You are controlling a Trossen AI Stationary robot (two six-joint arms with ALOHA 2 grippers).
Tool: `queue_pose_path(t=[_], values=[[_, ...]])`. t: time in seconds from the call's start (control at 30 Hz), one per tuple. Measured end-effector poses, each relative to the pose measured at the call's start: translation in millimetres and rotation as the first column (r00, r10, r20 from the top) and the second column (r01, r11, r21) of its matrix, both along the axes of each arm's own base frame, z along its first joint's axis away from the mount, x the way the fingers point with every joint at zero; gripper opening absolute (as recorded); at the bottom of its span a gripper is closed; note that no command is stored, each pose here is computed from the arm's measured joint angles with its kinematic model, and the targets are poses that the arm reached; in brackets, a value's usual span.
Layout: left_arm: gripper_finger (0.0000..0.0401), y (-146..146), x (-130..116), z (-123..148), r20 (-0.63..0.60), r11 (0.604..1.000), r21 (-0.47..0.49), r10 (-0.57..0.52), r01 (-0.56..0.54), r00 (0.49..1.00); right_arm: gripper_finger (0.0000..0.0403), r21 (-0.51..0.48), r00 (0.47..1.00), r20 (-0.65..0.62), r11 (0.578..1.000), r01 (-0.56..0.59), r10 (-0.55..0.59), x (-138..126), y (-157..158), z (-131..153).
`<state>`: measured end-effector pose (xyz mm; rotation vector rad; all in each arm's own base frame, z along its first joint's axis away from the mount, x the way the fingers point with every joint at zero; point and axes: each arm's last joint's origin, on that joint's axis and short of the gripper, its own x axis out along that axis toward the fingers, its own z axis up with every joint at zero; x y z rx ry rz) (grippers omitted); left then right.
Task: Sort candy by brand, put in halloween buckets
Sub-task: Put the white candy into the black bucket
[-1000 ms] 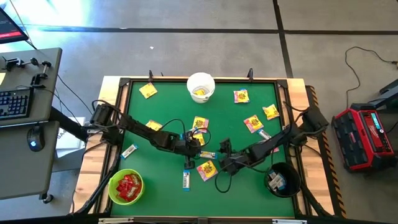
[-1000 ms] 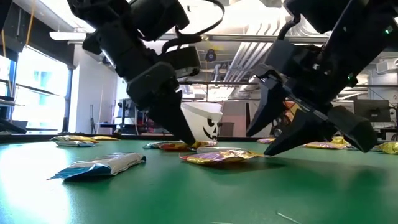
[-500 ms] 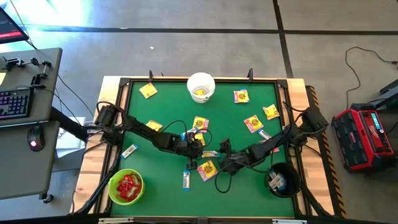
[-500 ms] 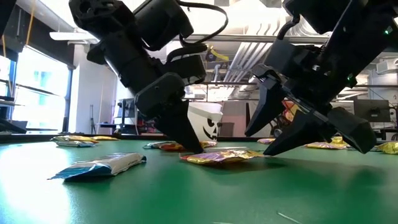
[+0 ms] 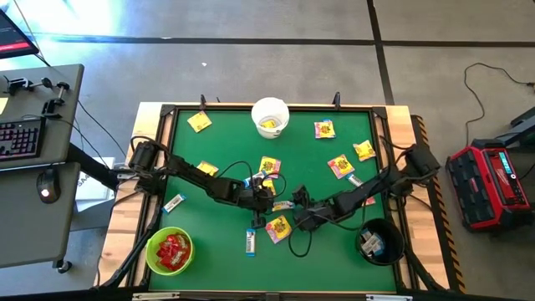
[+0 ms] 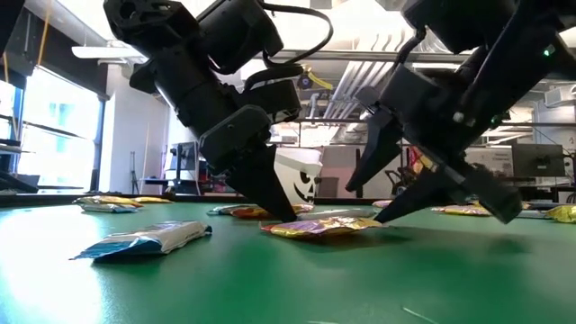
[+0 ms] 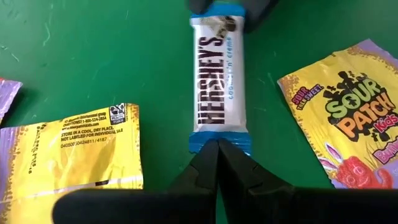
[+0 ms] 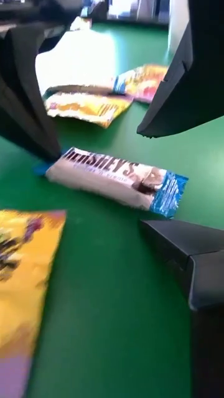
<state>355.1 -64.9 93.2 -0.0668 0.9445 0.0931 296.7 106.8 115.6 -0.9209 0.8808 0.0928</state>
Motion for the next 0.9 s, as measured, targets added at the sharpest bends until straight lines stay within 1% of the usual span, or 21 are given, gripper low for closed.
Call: queue_pose_path(t=[0.1,0.17,0.27,0.37,0.47,0.73,0.9], values=[[0.0000,0.0,0.0,0.0,0.000,1.000,0.003,-0.004,0.004,1.000,0.0216,-0.077,1.000,0.023,0.997,-0.002,0.004,1.5,-1.2,1.1],[0.0000,0.0,0.0,-0.1,0.000,1.000,0.006,-0.008,0.008,1.000,0.0216,-0.105,0.998,0.055,0.994,0.005,0.001,3.8,-1.0,3.5],[0.0000,0.0,-0.1,-0.3,-0.002,1.000,0.012,-0.018,0.018,1.000,0.0213,-0.096,0.997,0.075,0.995,0.007,0.000,6.1,-2.3,4.9],[0.0000,0.0,-0.2,-0.3,-0.002,1.000,0.013,-0.020,0.020,1.000,0.0199,-0.069,0.997,0.078,0.998,0.011,-0.006,8.4,-6.4,5.1],[0.0000,0.0,-0.3,-0.4,-0.002,1.000,0.012,-0.021,0.021,1.000,0.0174,-0.060,0.997,0.080,0.998,0.019,-0.015,10.2,-10.6,5.3],[0.0000,0.1,-0.3,-0.5,-0.003,1.000,0.012,-0.022,0.022,1.000,0.0085,-0.044,0.997,0.076,0.999,0.000,0.003,11.2,-11.1,5.8],[0.0000,0.1,-0.3,-0.5,-0.003,1.000,0.012,-0.021,0.021,1.000,0.0051,-0.055,0.996,0.084,0.998,-0.007,0.012,9.4,-5.2,6.4]])
